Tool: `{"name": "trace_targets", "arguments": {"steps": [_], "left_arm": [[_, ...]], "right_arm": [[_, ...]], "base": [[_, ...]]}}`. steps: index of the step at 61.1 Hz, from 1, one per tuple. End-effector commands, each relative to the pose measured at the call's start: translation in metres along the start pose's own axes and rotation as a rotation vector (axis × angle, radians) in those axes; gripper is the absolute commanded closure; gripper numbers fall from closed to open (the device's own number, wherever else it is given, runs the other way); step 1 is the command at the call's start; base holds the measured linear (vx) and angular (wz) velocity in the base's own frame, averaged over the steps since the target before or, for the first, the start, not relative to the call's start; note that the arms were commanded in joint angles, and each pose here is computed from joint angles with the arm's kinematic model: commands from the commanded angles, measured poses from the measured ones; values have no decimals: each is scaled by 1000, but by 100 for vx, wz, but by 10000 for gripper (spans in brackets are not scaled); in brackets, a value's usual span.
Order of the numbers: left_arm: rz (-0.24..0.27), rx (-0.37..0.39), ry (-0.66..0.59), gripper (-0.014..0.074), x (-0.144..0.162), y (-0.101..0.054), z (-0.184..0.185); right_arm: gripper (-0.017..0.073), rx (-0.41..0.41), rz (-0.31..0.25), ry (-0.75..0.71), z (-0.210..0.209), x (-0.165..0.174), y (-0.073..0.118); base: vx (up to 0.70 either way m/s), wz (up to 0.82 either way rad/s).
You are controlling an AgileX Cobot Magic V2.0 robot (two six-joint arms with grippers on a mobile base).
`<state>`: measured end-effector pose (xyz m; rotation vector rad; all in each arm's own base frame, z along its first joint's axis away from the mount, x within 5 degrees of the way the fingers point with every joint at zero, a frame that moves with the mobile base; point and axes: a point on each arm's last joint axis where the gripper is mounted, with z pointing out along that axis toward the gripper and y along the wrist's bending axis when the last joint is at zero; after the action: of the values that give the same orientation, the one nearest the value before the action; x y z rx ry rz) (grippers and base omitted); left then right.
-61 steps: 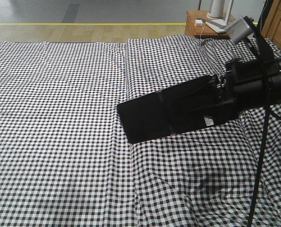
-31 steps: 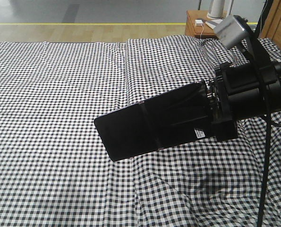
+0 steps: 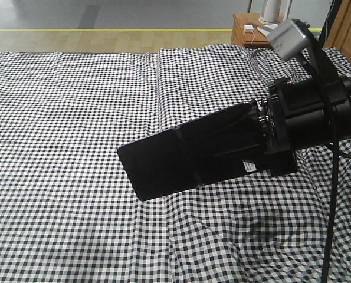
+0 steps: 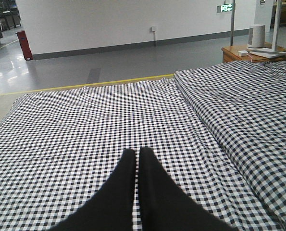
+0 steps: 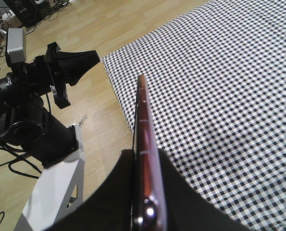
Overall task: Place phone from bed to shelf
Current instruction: 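Hold the phone in the right gripper while the base turns away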
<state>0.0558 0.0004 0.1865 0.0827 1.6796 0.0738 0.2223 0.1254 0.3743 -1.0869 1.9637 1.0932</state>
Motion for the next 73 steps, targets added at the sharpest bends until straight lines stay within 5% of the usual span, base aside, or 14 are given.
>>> {"name": "trace_targets", "arguments": {"steps": [1, 73], "left_arm": [[-9, -3, -100, 593, -15, 1, -3], [-9, -3, -100, 593, -15, 1, -3]], "right_arm": [[561, -78, -24, -64, -9, -11, 19], [561, -78, -24, -64, -9, -11, 19]], "base": [[0, 1], [-6, 22]]}}
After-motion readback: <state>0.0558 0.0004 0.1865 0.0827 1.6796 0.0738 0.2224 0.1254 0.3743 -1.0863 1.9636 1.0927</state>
